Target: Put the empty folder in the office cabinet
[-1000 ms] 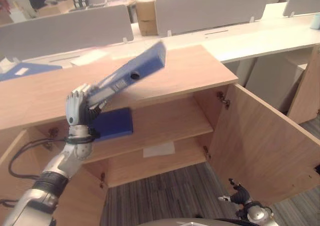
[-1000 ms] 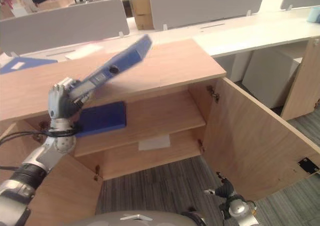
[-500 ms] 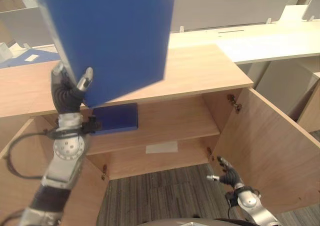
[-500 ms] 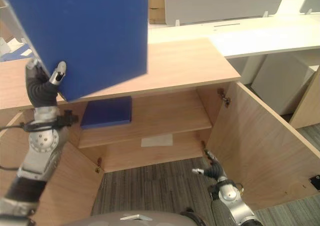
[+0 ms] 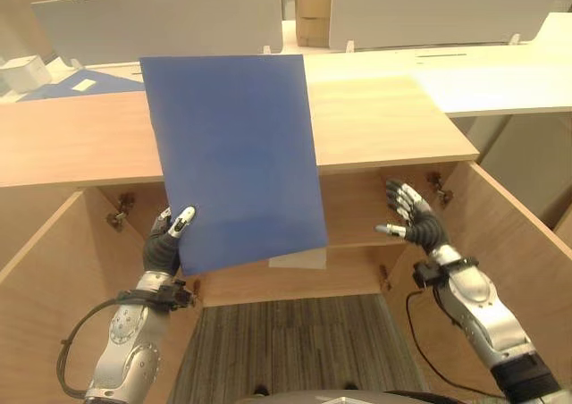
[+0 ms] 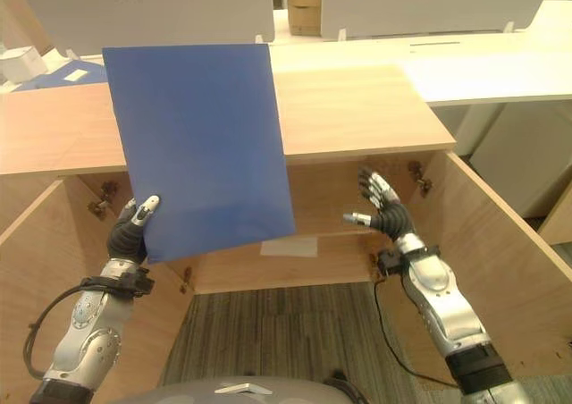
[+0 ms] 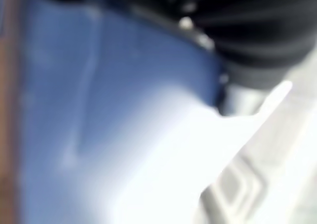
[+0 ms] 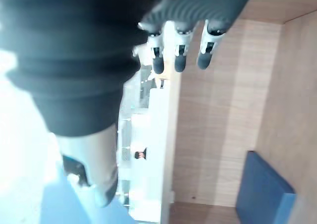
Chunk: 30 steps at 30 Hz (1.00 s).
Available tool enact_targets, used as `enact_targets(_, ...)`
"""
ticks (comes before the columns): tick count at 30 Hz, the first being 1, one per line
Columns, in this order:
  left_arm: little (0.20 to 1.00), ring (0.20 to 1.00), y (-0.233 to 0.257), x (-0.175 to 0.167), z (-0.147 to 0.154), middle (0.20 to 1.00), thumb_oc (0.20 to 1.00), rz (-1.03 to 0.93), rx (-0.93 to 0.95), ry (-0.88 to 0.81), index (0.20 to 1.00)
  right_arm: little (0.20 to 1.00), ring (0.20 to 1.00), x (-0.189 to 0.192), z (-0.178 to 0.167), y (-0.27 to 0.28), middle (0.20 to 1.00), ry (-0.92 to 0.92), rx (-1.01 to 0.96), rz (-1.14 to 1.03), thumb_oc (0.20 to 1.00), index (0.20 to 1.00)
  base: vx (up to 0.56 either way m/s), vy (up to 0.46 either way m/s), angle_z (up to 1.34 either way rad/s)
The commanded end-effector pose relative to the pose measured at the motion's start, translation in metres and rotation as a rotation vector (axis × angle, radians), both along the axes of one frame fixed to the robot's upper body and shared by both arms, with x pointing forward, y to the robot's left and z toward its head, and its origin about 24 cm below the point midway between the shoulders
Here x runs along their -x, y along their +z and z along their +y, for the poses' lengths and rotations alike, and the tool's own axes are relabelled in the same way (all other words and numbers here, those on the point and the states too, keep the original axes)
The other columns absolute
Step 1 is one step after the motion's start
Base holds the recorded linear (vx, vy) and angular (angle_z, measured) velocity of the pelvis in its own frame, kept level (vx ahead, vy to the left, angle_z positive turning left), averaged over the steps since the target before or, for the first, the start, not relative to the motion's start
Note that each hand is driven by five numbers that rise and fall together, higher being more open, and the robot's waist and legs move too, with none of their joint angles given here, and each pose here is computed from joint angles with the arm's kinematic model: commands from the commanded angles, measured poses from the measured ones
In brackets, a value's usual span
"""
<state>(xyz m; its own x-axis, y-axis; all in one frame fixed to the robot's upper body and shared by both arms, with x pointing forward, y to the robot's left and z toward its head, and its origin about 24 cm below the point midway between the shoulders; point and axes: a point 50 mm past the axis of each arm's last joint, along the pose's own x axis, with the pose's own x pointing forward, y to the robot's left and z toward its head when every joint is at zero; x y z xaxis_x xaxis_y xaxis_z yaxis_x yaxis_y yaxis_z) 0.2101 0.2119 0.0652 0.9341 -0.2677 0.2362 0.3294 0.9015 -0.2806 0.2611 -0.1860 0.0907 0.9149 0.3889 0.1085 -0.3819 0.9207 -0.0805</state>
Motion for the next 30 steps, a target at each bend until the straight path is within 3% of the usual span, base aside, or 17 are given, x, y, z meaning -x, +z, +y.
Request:
enact_targets(1, 0.2, 0.2, 0.043, -0.018, 0.005, 0.2, 0.2, -0.24, -0.149, -0.05, 0.2, 1.0, 1.0, -0.02, -0.002, 0.047, 1.0, 0.0, -0.112, -0.148, 1.0, 1.0, 0.0, -0.002, 0.04)
enact_targets(10, 0.2, 0.2, 0.05, -0.029, -0.007, 0.2, 0.2, -0.282, -0.269, -0.111, 0.2, 1.0, 1.0, -0.042, 0.026, 0.068, 1.0, 0.061, -0.204, -0.116, 1.0, 1.0, 0.0, -0.005, 0.02)
enact_targets(30, 0.2, 0.2, 0.055, -0.043, -0.046, 0.2, 0.2, -0.341, -0.257, -0.216, 0.2, 1.0, 1.0, -0.051, 0.091, 0.062, 1.0, 0.194, -0.293, 0.027, 1.0, 1.0, 0.0, -0.004, 0.02)
